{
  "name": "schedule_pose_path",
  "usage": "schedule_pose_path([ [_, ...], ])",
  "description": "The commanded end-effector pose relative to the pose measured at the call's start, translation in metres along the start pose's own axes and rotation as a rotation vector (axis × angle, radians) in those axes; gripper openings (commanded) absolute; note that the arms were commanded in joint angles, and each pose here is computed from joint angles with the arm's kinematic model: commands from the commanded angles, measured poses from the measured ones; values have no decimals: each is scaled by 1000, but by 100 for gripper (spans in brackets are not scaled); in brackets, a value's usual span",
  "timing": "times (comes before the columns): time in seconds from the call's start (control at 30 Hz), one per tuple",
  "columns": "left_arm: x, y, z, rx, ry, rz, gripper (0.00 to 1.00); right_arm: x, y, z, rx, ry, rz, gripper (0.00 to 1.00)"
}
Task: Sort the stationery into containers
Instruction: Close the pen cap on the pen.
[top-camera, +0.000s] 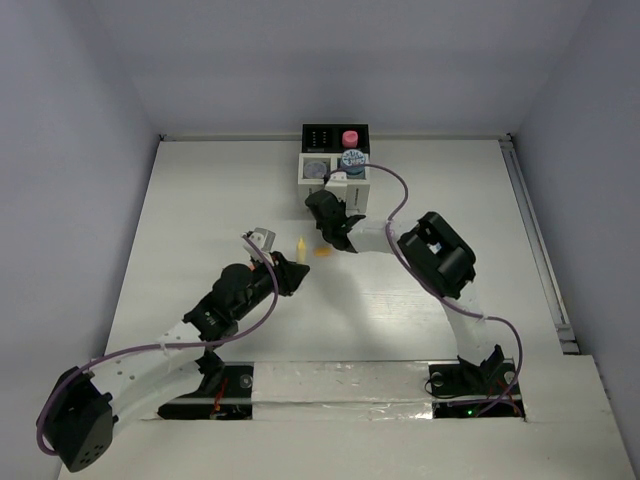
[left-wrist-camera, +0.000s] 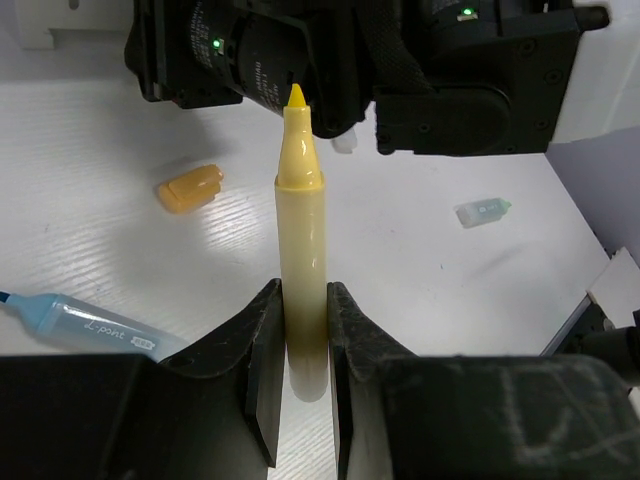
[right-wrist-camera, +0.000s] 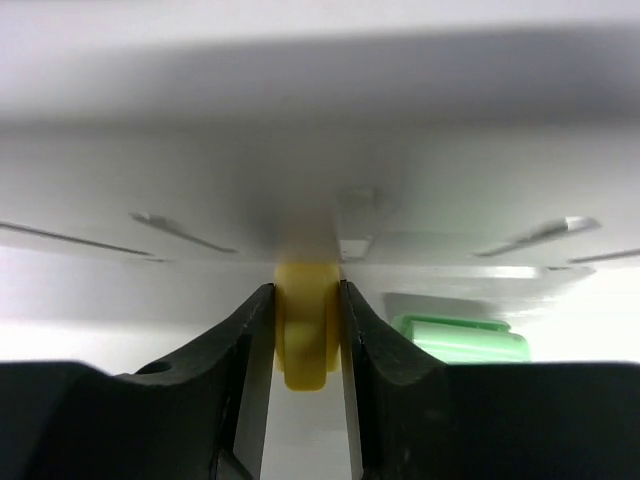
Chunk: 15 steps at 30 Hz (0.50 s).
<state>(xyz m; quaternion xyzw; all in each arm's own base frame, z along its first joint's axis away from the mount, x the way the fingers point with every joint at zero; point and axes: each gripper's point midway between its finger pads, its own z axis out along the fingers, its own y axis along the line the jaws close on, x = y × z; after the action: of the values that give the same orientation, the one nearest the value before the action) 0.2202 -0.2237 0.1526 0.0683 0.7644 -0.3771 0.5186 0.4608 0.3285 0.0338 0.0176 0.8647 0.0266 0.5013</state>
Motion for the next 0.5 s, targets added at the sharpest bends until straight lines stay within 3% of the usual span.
schedule_pose_path([
  [0.0, -26, -20, 3, 58, -67, -1, 0, 2, -11, -16, -3, 6, 19, 19],
  [0.2, -17, -22, 5, 75, -42, -5, 0, -4, -17, -60, -91, -3, 43, 16],
  [0.47, 2, -46, 16, 194, 14, -112, 0, -76, -19, -147, -323, -146, 233, 16],
])
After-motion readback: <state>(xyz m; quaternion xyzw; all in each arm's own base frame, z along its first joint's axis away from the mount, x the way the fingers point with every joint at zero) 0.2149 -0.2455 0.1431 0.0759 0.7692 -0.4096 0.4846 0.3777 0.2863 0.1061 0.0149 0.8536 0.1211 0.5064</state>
